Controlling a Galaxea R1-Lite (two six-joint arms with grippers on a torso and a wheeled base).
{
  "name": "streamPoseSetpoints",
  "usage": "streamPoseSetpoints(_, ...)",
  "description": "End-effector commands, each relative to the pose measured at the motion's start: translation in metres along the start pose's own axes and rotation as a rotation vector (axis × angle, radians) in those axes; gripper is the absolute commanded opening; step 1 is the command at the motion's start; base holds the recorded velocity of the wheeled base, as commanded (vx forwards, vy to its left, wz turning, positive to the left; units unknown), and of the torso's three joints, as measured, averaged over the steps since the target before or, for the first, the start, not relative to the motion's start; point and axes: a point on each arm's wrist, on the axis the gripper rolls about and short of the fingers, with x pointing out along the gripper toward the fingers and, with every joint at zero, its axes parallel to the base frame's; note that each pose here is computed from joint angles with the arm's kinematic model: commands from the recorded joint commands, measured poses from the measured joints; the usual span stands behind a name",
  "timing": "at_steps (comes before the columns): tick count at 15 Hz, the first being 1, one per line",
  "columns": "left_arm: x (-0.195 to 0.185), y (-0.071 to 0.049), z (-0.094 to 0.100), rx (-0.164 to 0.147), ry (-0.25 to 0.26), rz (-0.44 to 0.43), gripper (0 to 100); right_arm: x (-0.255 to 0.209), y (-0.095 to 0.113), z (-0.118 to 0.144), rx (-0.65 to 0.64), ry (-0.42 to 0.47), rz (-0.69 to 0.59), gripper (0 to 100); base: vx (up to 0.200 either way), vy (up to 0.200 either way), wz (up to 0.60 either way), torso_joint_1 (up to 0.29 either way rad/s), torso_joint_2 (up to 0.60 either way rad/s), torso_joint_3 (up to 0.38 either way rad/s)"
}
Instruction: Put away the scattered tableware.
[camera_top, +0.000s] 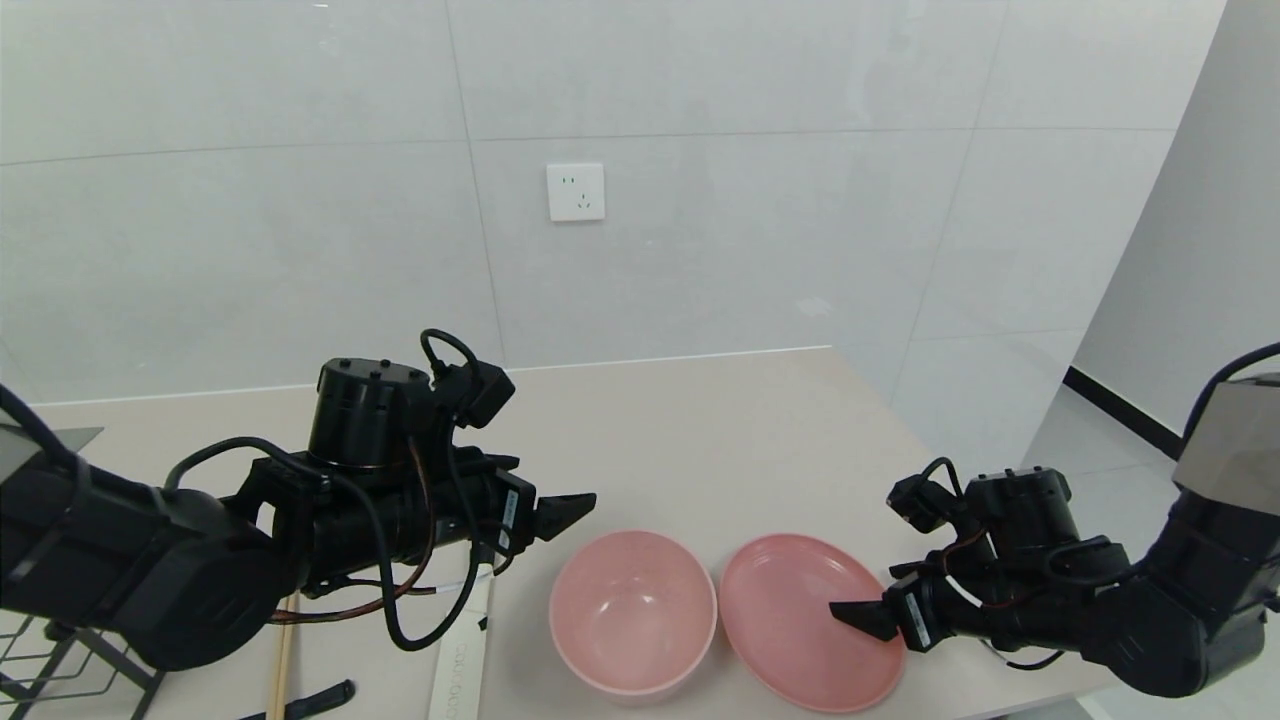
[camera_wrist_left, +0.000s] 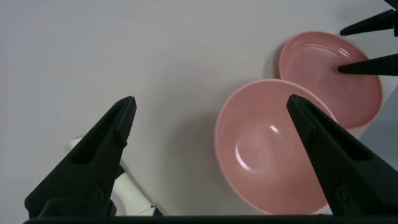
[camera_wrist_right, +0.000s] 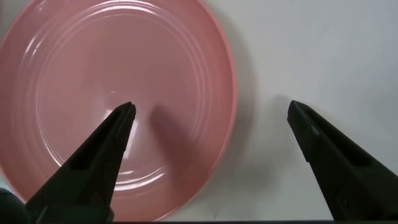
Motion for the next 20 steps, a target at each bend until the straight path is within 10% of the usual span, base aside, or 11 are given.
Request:
streamPoseSetpoints(1, -0.001, -0.001, 0.001, 0.002, -0.003, -0.003, 100, 0.001, 0.003, 0.000, -0.010, 0.003, 0.006, 100, 0.000, 0.000, 0.00, 0.000, 0.00, 0.000)
streamPoseSetpoints(7, -0.002, -0.001, -0.003, 0.003, -0.011, 0.000, 100, 0.005, 0.005, 0.000, -0.020, 0.017, -0.046, 100, 0.000, 0.000, 0.00, 0.000, 0.00, 0.000)
streamPoseSetpoints(8, -0.002, 0.000, -0.003, 0.002, -0.013, 0.001, 100, 0.007, 0.007, 0.000, -0.026, 0.022, -0.068, 0, 0.000, 0.000, 0.00, 0.000, 0.00, 0.000)
streamPoseSetpoints(14, -0.004, 0.000, -0.008, 0.003, -0.015, 0.004, 100, -0.010, -0.001, 0.015, -0.014, -0.061, -0.102, 0, 0.000, 0.000, 0.00, 0.000, 0.00, 0.000)
streamPoseSetpoints(20, -0.006, -0.002, -0.016, 0.005, -0.015, -0.002, 100, -0.069, -0.010, 0.069, 0.036, -0.373, -0.091, 0, 0.000, 0.000, 0.00, 0.000, 0.00, 0.000)
